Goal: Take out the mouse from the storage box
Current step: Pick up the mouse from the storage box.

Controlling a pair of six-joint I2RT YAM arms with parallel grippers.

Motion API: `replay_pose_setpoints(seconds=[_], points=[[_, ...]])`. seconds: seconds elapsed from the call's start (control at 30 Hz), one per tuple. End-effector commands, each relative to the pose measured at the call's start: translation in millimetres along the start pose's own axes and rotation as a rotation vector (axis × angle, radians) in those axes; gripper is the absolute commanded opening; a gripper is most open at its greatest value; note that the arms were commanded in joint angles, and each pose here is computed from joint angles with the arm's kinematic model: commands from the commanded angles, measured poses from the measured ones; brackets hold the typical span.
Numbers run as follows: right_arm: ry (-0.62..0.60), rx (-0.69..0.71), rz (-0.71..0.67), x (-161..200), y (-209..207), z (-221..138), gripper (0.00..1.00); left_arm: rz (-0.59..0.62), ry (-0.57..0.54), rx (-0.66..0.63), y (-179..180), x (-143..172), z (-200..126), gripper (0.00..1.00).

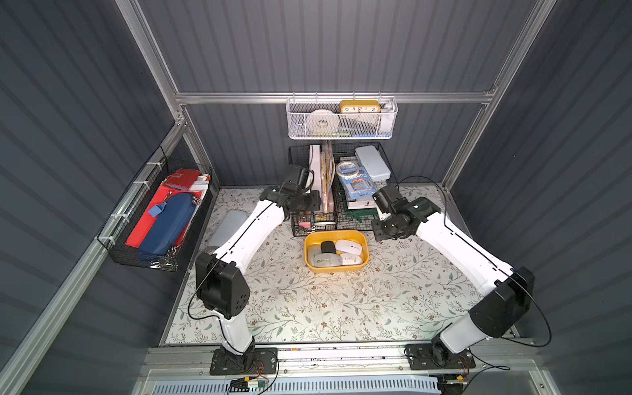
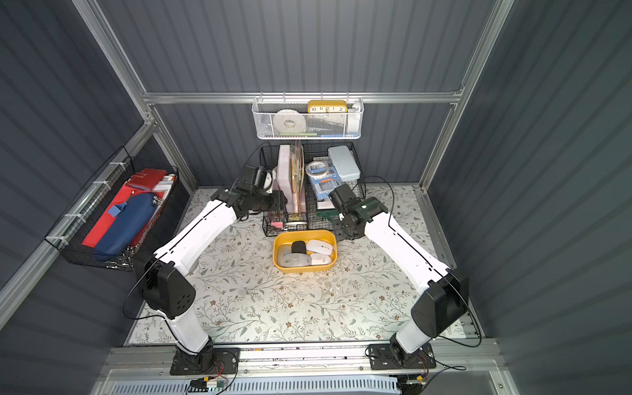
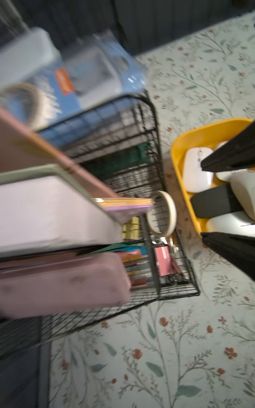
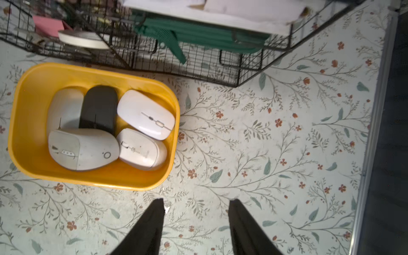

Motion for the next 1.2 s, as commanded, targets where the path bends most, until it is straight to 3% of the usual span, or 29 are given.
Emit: replay_pose_setpoints(seconds=[0.0,0.1,0.27,0.4,0.53,0.67,0.77,0.83,0.97,1.17], points=[[0.044,0.035,-0.073,7.2,1.0,-8.0,0.60,0.052,0.157,0.006,-23.2,44.7,9.9,0.60],[0.046,-0.002,-0.092,7.7,11.9,-4.3,0.62,0.152,0.261,0.054,-55.2,83.0,19.8,0.71],[0.044,-0.106,-0.089,9.1,27.9,6.1,0.66,0.135,0.338,0.014,-56.1,111.3,21.3,0.72],[0.046,-0.209,-0.112,10.0,49.1,19.4,0.70,0.029,0.279,-0.021,-46.3,99.7,-0.1,0.75],[0.070,-0.231,-0.199,12.1,72.8,32.1,0.72,-0.128,0.207,-0.073,-0.3,76.9,-11.2,0.72],[0.070,-0.267,-0.262,8.2,94.8,37.9,0.72,-0.244,0.147,-0.006,25.8,60.1,-21.0,0.72],[0.055,-0.313,-0.281,-0.4,107.6,42.2,0.73,-0.308,0.118,0.037,38.2,51.0,-27.7,0.78],[0.064,-0.351,-0.315,-4.1,118.8,47.5,0.75,-0.350,0.120,-0.012,48.9,48.4,-28.9,0.85],[0.094,-0.373,-0.417,-11.4,143.2,62.9,0.78,-0.359,0.155,-0.102,63.0,54.4,-24.2,0.90],[0.177,-0.355,-0.481,-20.5,159.5,102.1,0.78,-0.352,0.128,-0.114,65.6,51.7,-31.2,0.91]])
Point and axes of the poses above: each gripper's point midway between its finger pads, its own z axis out along the fingers, its own y axis along the line the jaws close on, x = y × z, the point moved 4 cm from there along -z, back along the fingers, and after that the axes turned 3 degrees about -z, right-handed, at the moved point
